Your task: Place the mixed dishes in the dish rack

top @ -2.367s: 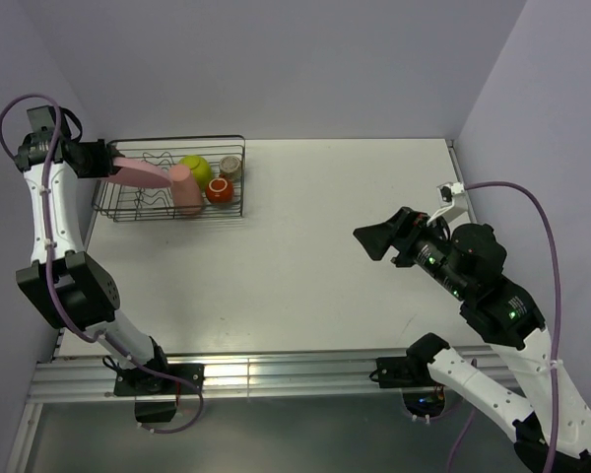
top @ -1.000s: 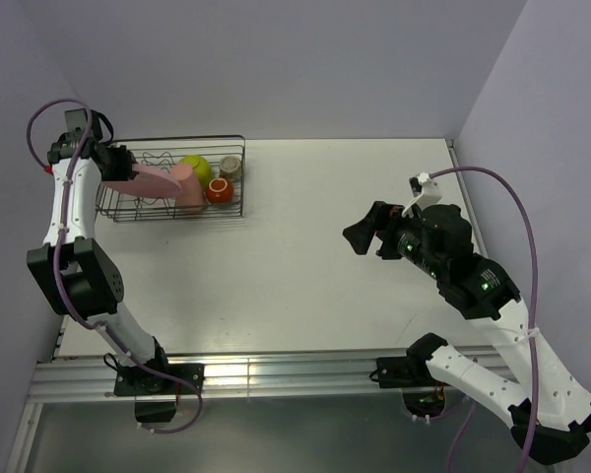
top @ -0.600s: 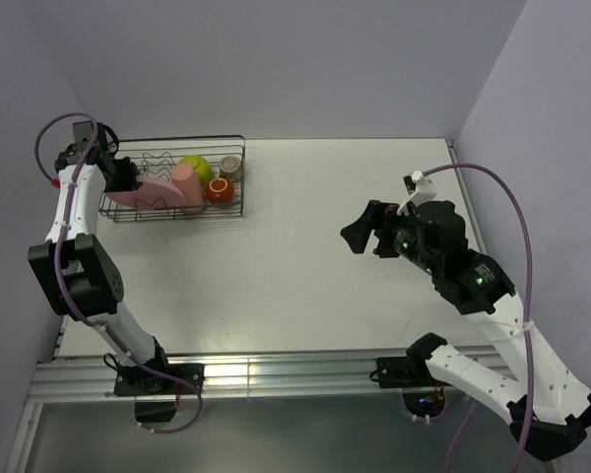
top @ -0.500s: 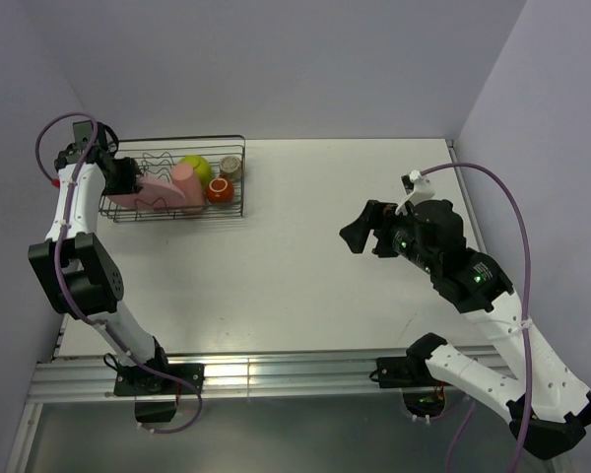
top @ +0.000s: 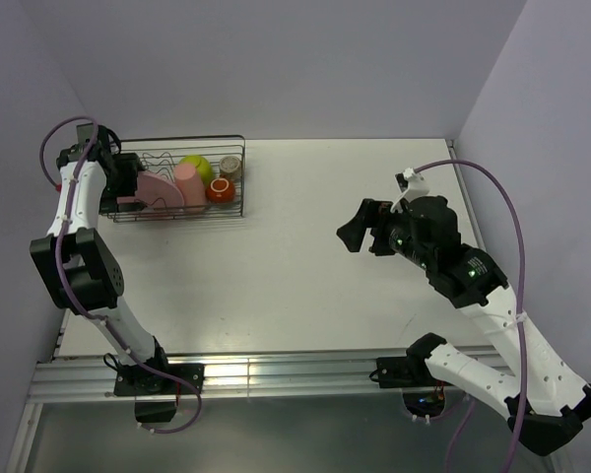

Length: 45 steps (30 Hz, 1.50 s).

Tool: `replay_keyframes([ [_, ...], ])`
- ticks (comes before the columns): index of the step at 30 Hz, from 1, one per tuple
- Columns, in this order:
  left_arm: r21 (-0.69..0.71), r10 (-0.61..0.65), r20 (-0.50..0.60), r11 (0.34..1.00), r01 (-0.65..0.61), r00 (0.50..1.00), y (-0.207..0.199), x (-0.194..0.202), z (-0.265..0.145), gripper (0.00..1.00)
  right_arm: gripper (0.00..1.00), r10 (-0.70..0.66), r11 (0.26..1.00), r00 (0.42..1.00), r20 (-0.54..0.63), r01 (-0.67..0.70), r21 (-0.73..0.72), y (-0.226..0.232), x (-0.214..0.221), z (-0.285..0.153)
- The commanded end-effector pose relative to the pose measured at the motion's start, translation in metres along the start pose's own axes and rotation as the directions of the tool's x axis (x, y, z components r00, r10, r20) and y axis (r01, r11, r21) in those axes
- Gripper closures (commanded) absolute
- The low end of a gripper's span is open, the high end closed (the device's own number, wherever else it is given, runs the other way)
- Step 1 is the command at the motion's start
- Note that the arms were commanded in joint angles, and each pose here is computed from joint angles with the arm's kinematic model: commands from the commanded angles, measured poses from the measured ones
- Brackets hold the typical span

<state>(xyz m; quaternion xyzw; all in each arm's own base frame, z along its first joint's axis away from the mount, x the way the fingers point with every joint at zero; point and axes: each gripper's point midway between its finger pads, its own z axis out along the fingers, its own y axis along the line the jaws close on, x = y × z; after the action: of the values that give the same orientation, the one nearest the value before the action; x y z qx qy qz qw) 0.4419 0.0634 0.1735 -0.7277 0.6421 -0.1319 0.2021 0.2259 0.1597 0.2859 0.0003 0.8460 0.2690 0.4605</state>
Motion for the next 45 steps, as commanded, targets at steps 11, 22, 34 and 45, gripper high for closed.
replay_keyframes([
  [11,0.229,-0.012,-0.011,0.973,0.015,1.000,-0.014,-0.016,-0.093,0.01,0.00,-0.033,0.996,0.999,-0.031,0.030,-0.087,0.025,-0.015,0.001],
  [22,0.467,0.152,-0.223,0.884,-0.032,0.963,-0.012,0.043,-0.148,0.01,0.00,0.002,0.988,0.991,-0.135,-0.024,-0.155,0.038,0.004,-0.004],
  [34,0.888,0.726,-0.402,0.458,0.044,0.558,0.063,0.220,-0.311,0.01,0.00,0.124,0.916,0.945,-0.301,-0.226,-0.333,0.056,0.065,-0.005],
  [45,0.946,0.886,-0.200,0.064,0.318,0.417,0.174,0.207,-0.395,0.01,0.00,0.185,0.451,0.937,-0.296,-0.349,-0.821,0.127,0.050,-0.072],
])
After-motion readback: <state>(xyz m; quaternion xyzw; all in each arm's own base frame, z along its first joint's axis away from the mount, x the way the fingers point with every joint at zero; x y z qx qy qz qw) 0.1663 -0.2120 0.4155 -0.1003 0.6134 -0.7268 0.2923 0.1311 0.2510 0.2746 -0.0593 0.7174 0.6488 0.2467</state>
